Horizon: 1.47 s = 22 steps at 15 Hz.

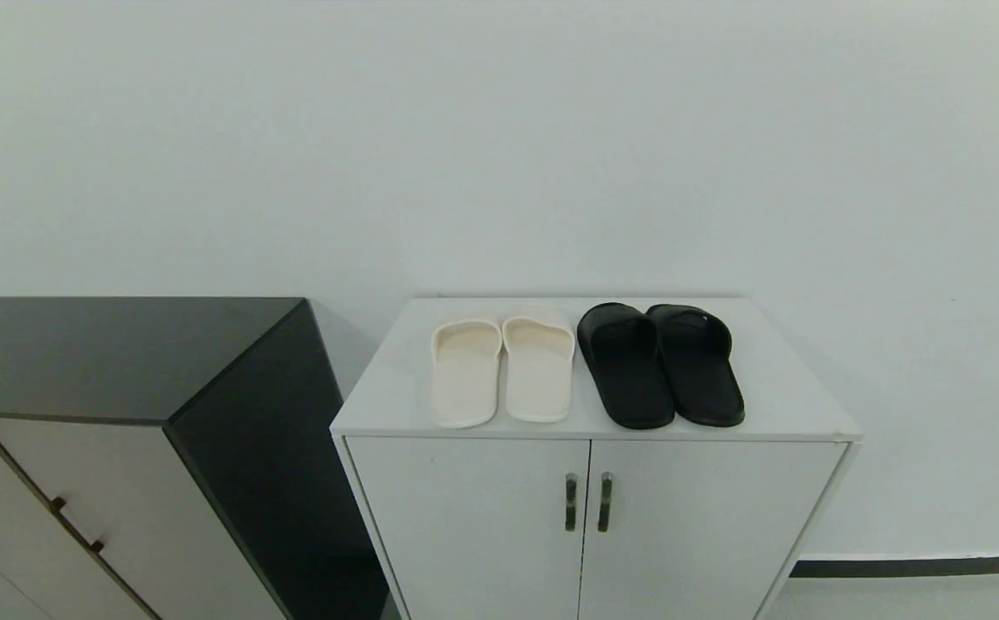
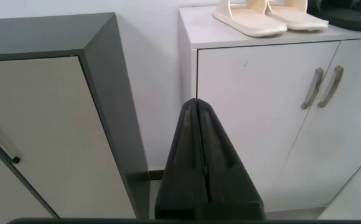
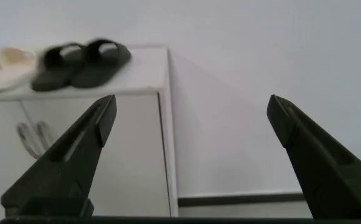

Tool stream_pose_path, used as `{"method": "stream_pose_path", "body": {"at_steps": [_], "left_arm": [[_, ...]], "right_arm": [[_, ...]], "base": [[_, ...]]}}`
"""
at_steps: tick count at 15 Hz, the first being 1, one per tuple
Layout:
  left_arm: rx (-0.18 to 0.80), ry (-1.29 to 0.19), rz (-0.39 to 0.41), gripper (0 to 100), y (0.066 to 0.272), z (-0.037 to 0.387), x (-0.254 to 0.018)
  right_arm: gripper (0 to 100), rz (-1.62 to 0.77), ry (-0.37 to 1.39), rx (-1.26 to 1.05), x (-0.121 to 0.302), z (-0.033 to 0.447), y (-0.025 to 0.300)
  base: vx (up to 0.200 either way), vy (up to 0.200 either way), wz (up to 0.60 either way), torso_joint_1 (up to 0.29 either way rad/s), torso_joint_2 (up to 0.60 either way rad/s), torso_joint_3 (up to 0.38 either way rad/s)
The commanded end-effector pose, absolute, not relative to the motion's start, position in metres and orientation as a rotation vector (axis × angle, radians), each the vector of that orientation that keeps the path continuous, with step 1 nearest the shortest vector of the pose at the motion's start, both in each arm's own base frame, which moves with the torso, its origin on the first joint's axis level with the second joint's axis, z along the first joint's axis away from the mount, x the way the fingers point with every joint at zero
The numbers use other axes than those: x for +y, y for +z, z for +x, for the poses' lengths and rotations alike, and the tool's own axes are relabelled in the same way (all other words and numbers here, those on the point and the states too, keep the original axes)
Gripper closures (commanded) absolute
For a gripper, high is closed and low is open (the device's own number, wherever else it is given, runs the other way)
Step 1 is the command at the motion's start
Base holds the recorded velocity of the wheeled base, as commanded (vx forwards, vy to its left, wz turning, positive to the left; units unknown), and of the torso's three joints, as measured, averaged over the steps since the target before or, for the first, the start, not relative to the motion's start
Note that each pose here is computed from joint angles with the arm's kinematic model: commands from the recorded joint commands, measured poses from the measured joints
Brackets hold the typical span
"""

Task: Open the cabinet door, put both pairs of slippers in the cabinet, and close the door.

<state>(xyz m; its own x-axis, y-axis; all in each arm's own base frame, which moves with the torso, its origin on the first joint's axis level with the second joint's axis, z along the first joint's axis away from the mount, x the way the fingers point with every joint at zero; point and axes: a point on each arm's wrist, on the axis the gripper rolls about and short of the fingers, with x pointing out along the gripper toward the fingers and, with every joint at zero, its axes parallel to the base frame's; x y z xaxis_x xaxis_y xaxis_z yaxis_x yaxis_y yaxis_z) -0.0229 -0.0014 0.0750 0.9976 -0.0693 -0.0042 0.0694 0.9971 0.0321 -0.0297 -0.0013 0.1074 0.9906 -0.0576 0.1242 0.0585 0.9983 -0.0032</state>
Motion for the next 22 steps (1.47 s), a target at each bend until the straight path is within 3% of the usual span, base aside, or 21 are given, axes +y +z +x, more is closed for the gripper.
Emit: {"method": "stream_pose_path", "body": {"at_steps": [1,3,6,12,17,22], "left_arm": [[0.005,-0.069,0.032,100,0.075,-0.023,-0.001],[0.003,-0.069,0.032,100,0.075,-0.023,-0.001],[0.003,-0.069,0.032,100,0.075,-0.023,-0.001],[0.003,-0.069,0.032,100,0.075,-0.023,-0.001],[0.003,-0.069,0.032,100,0.075,-0.023,-0.001],[0.003,-0.069,0.032,100,0.075,-0.023,-0.001]], "right_arm": [[0,-0.016,0.047,-0.019,0.001,-0.01,0.166],[0,0.002,0.141,0.145,0.003,0.035,0.183],[0,0.007,0.278,0.178,0.02,0.088,0.196],[0,0.144,0.381,0.304,0.133,0.17,0.231],[0,0.094,0.223,0.307,0.183,0.23,0.216],[0,0.058,0.096,0.281,0.225,0.281,0.166]], "base": [[0.0,0.0,0.0,0.0,0.0,0.0],[0.0,0.0,0.0,0.0,0.0,0.0],[0.0,0.0,0.0,0.0,0.0,0.0],[0.0,0.0,0.0,0.0,0.0,0.0],[0.0,0.0,0.0,0.0,0.0,0.0],[0.0,0.0,0.0,0.0,0.0,0.0]]}}
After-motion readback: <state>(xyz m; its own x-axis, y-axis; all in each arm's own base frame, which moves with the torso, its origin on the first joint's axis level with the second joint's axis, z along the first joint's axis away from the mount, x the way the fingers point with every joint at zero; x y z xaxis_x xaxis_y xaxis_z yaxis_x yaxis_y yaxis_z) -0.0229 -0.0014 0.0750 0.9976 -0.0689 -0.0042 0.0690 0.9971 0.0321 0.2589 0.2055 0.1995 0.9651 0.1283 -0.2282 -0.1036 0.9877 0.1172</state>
